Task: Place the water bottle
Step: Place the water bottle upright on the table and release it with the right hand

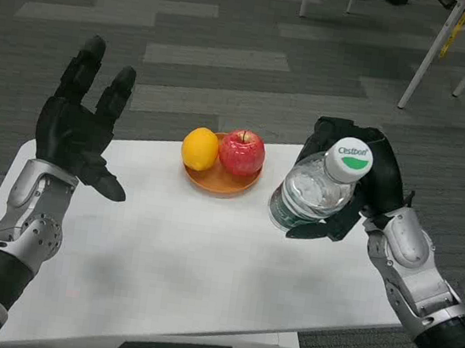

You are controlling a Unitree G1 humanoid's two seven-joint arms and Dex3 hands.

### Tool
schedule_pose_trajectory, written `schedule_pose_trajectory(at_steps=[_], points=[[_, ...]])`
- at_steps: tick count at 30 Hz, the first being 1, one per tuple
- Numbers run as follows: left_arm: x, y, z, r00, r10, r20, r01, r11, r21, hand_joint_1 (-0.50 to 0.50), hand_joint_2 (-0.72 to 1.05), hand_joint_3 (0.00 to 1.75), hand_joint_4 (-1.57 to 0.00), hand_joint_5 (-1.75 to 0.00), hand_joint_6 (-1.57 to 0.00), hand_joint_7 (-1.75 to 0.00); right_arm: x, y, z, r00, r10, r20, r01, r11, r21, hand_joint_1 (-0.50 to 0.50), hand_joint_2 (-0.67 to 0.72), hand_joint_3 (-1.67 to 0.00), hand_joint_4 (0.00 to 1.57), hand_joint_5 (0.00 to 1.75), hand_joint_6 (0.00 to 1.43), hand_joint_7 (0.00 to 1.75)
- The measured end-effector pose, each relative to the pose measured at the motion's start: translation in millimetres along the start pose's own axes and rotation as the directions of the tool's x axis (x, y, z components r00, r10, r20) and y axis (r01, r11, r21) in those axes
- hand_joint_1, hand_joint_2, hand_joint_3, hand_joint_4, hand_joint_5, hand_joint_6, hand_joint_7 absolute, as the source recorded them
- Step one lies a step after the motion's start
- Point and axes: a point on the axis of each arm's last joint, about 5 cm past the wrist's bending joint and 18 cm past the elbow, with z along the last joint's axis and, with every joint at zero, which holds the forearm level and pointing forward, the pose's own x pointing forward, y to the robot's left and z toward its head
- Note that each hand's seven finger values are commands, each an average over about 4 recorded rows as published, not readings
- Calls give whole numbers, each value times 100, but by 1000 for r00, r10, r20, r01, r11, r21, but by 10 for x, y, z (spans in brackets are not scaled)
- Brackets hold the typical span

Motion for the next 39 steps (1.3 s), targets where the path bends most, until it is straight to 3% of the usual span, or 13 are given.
schedule_pose_trajectory(at_steps=[4,9,13,24,34,39], points=[[-10,-5,7,1000,-3,4,3,1000,2,-50,-28,9,0,-21,0,0,0,0,0,1000,-1,0,1,1000,1,17,-54,-159,150,165,134,154],[-10,-6,11,1000,-3,6,3,1000,4,-50,-30,0,0,-18,0,0,0,0,0,1000,-1,0,1,1000,1,17,-54,-159,149,162,134,154],[-11,-5,12,1000,-3,6,3,1000,4,-50,-28,9,0,-21,0,0,0,0,0,1000,-1,0,1,1000,1,17,-54,-159,149,162,134,154],[-15,-3,11,1000,-2,6,1,1000,4,-50,-30,2,0,-21,0,0,0,0,0,1000,-1,0,1,1000,1,17,-54,-159,149,158,134,154],[-16,-3,11,1000,-1,6,1,1000,4,-50,-28,7,0,-21,0,0,-1,-13,-1,1000,-7,-1,7,1000,-3,17,-54,-159,148,155,134,154],[-17,-2,11,1000,-1,6,1,1000,4,-50,-28,7,0,-21,0,0,-4,-21,-6,1000,-10,-4,10,1000,-5,17,-54,-159,148,162,134,157]])
